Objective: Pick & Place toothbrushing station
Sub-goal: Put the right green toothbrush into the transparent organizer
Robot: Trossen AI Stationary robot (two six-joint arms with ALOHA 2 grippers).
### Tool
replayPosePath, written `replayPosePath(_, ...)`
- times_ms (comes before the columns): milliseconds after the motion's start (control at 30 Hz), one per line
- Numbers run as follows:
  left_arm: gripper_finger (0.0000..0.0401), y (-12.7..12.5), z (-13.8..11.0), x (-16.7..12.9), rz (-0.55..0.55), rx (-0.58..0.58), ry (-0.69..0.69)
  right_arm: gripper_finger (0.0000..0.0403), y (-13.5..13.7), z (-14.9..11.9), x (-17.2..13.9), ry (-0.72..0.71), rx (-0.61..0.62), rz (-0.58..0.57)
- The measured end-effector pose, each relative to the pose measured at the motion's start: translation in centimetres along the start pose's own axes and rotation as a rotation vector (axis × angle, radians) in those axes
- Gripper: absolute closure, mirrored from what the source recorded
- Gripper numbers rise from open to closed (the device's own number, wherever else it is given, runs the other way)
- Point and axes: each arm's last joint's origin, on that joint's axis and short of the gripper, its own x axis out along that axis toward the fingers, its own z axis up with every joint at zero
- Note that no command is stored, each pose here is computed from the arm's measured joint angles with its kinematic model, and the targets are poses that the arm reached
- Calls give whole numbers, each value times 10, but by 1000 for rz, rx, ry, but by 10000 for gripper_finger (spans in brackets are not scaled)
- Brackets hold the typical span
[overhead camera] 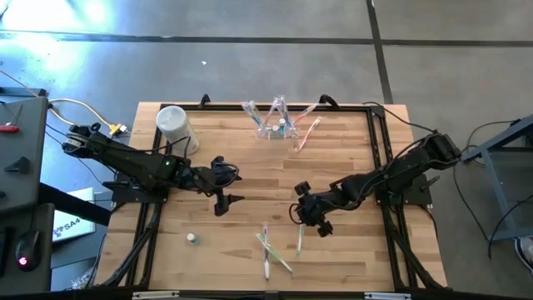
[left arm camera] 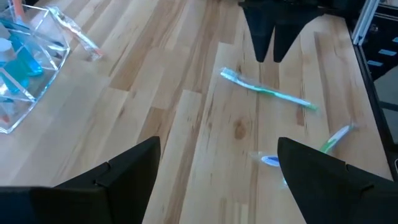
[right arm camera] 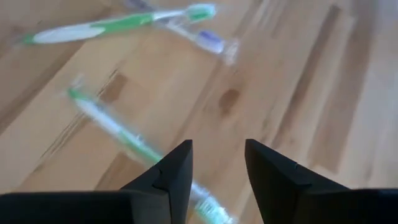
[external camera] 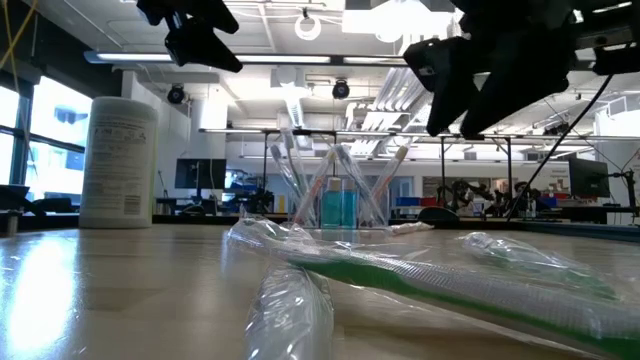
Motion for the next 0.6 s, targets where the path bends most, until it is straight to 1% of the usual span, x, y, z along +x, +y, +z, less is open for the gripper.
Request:
replayPosePath(100,82,0,0,0,2,1,4,273,2,-3,5,27,2,53)
replayPosePath(200,82,0,0,0,1,0,1,287,5,-10,13,87,-11,91)
replayPosePath(400,82,0,1,0,-4,-5,-11,309,3,-20,35,169,-85,99)
replayPosePath(600,82,0,1,0,-3,-7,-8,315,-3,-38,54,295,-84,133)
